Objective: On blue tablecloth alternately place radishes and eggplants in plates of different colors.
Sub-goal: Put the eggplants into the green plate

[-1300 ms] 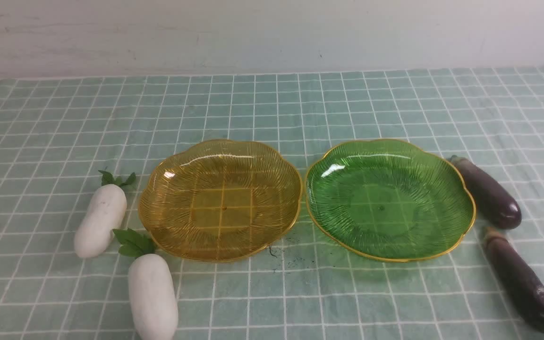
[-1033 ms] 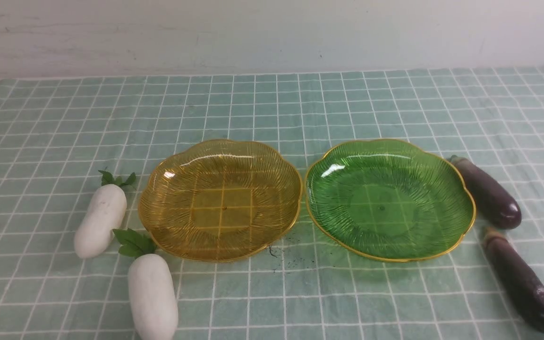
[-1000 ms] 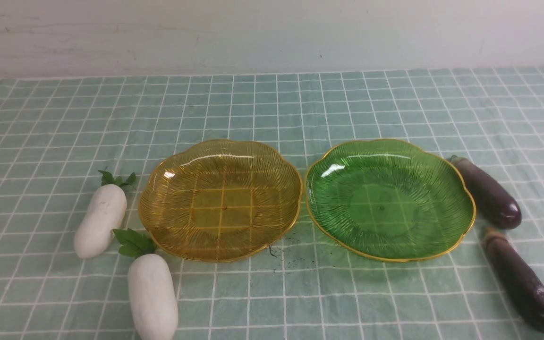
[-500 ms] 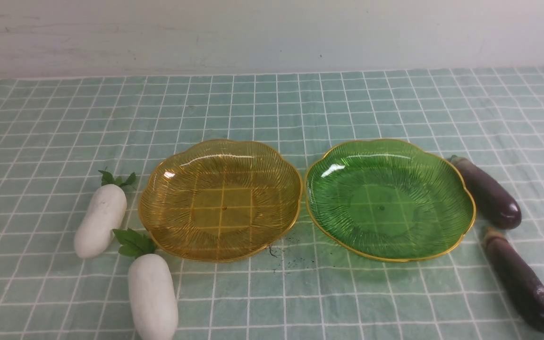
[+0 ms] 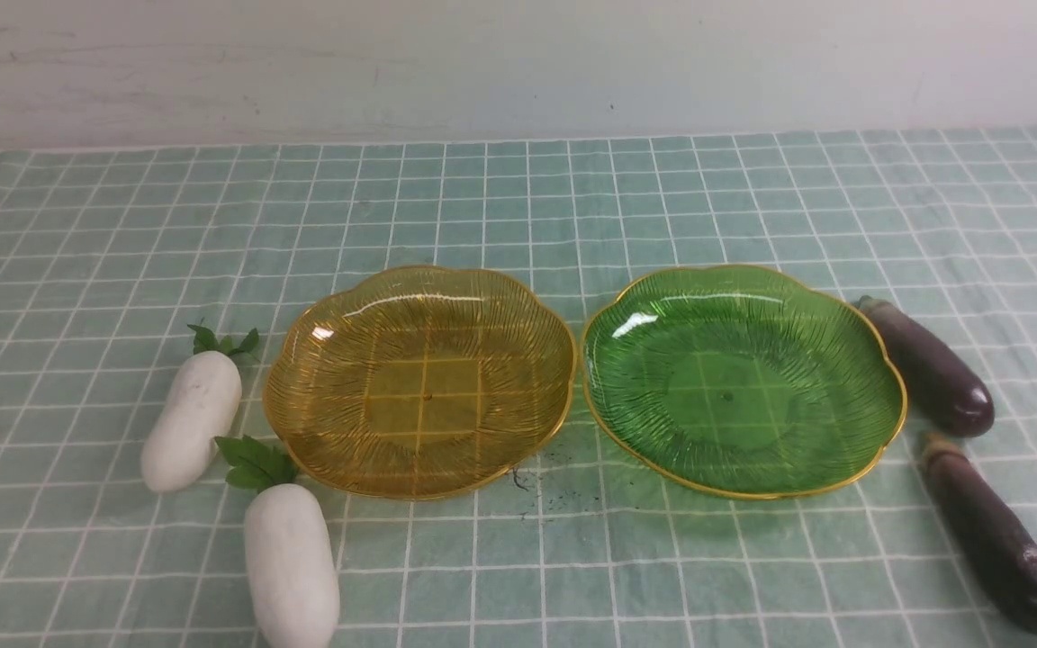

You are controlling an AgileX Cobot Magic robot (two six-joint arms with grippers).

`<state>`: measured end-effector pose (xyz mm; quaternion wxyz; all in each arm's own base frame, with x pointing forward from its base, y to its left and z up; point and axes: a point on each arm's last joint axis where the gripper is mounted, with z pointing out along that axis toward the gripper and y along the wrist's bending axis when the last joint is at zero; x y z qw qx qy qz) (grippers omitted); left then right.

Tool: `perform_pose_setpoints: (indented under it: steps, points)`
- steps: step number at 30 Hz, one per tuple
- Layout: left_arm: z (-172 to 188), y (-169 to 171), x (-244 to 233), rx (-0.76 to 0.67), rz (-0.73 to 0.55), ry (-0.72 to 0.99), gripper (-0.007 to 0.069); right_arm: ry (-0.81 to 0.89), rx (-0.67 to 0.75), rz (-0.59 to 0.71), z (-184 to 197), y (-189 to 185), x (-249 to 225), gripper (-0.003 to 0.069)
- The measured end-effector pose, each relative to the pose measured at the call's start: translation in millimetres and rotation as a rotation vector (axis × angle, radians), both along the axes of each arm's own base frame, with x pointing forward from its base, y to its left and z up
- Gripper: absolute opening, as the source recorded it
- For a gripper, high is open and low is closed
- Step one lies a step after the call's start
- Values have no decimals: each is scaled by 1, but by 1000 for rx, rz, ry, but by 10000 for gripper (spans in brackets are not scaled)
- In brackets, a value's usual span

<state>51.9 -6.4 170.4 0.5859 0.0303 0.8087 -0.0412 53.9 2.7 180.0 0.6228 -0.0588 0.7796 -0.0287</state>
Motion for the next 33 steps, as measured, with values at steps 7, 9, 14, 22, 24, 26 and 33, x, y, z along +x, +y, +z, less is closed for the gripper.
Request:
perform_pose_setpoints:
  steps: [7,9,14,22,24,26,33]
  points:
    - [7,-9,1,-491,33,-12,-8,-18,316,-18,2,4,1,-15]
    - [11,-13,1,-744,47,3,-8,-12,531,-26,2,7,1,-15]
    - [19,-18,0,-1188,64,48,-8,1,953,-33,7,13,1,-15]
    - [26,-17,1,-1340,62,22,-8,-44,1177,-45,14,12,1,-15]
    - [29,-19,0,-1307,33,25,-8,-47,1175,-38,15,12,1,-15]
    - [35,-21,-2,-1267,-4,15,-8,-69,1122,-19,21,12,0,-15]
    - [97,-24,-12,-1026,-161,-166,-8,-309,723,76,85,9,-11,-15]
